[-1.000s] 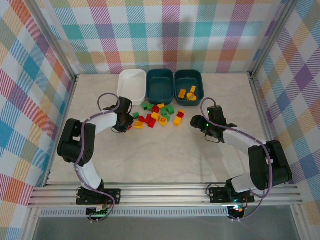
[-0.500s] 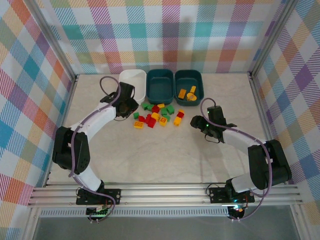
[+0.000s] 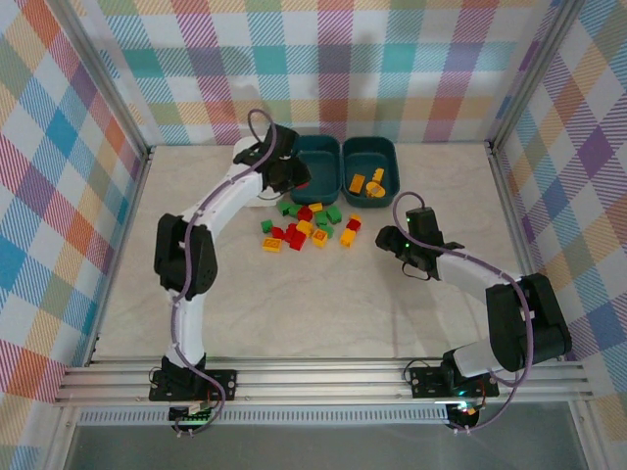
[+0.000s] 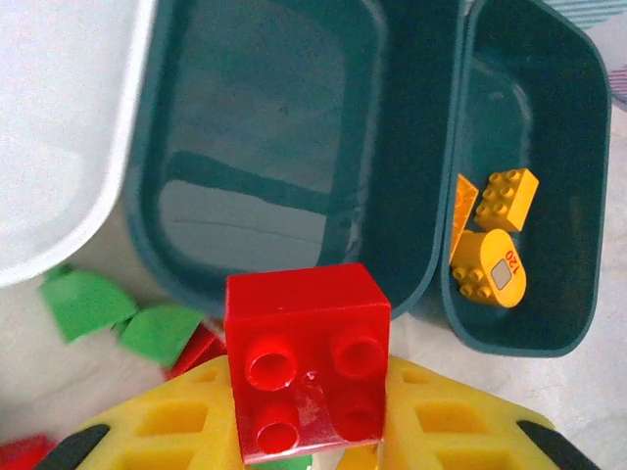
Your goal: Sort the legos into containers by color
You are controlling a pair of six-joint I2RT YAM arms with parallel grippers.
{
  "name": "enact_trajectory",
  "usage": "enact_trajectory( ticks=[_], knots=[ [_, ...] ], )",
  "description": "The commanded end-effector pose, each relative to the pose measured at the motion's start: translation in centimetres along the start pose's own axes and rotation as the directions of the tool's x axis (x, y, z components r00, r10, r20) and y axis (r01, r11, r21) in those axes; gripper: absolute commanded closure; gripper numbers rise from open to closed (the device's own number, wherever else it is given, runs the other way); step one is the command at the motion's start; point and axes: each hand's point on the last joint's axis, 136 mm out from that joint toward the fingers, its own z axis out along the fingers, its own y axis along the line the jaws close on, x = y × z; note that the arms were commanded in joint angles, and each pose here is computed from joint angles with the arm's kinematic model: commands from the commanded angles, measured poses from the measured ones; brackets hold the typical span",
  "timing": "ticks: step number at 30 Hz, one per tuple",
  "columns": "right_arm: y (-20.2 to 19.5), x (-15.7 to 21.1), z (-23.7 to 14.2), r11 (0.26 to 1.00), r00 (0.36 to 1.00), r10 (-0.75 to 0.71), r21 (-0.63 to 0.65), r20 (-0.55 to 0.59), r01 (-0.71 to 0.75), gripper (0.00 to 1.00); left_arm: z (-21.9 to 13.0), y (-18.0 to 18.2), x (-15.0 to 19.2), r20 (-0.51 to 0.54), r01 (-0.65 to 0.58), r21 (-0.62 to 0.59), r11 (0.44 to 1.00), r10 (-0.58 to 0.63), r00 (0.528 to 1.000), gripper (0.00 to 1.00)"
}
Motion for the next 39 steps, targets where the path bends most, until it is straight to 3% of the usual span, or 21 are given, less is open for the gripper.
enact_trajectory(
  ticks=[1, 11, 20, 21, 25, 29, 35, 39],
  knots=[
    [-1.5, -0.5, -0.6, 0.998, 0.997, -0.003, 0.062, 0.072, -0.002, 0.27, 0.7, -1.4, -0.1, -0.041, -0.091, 0.018, 0.996, 0.092, 0.995, 0.82],
    [-4.5, -0.4, 0.0, 0.985, 0.994, -0.015, 0.170, 0.111, -0.004, 0.26, 6.7, -1.8, -0.5, -0.087, -0.129, 0.019, 0.991, 0.130, 0.988, 0.80],
    [-4.7, 0.5, 1.3, 0.986, 0.997, -0.031, 0.168, 0.066, 0.020, 0.25, 9.4, -1.4, -0.7, -0.087, -0.131, 0.027, 0.991, 0.133, 0.987, 0.76],
    [-4.8, 0.7, 1.4, 0.986, 0.998, -0.033, 0.168, 0.060, 0.022, 0.25, 9.5, -1.5, -0.9, -0.083, -0.127, 0.030, 0.991, 0.129, 0.988, 0.71],
    [-4.6, 0.6, 1.5, 0.987, 0.997, -0.035, 0.157, 0.068, 0.023, 0.25, 8.1, -3.0, -1.9, -0.055, -0.135, 0.072, 0.988, 0.139, 0.989, 0.41],
    [-4.0, 0.6, 1.6, 0.992, 0.997, -0.034, 0.124, 0.071, 0.025, 0.24, 5.2, -4.4, -3.3, -0.008, -0.174, 0.099, 0.980, 0.176, 0.984, 0.30],
    [-3.7, 0.8, 1.7, 0.995, 0.997, -0.026, 0.096, 0.072, 0.019, 0.25, 3.0, -3.6, -0.8, -0.071, -0.266, 0.045, 0.963, 0.269, 0.961, 0.31],
    [-3.0, 0.5, 1.5, 0.998, 0.997, -0.018, 0.063, 0.074, 0.013, 0.25, 2.4, -1.5, 2.6, -0.140, -0.411, -0.035, 0.911, 0.403, 0.905, 0.38]
  ],
)
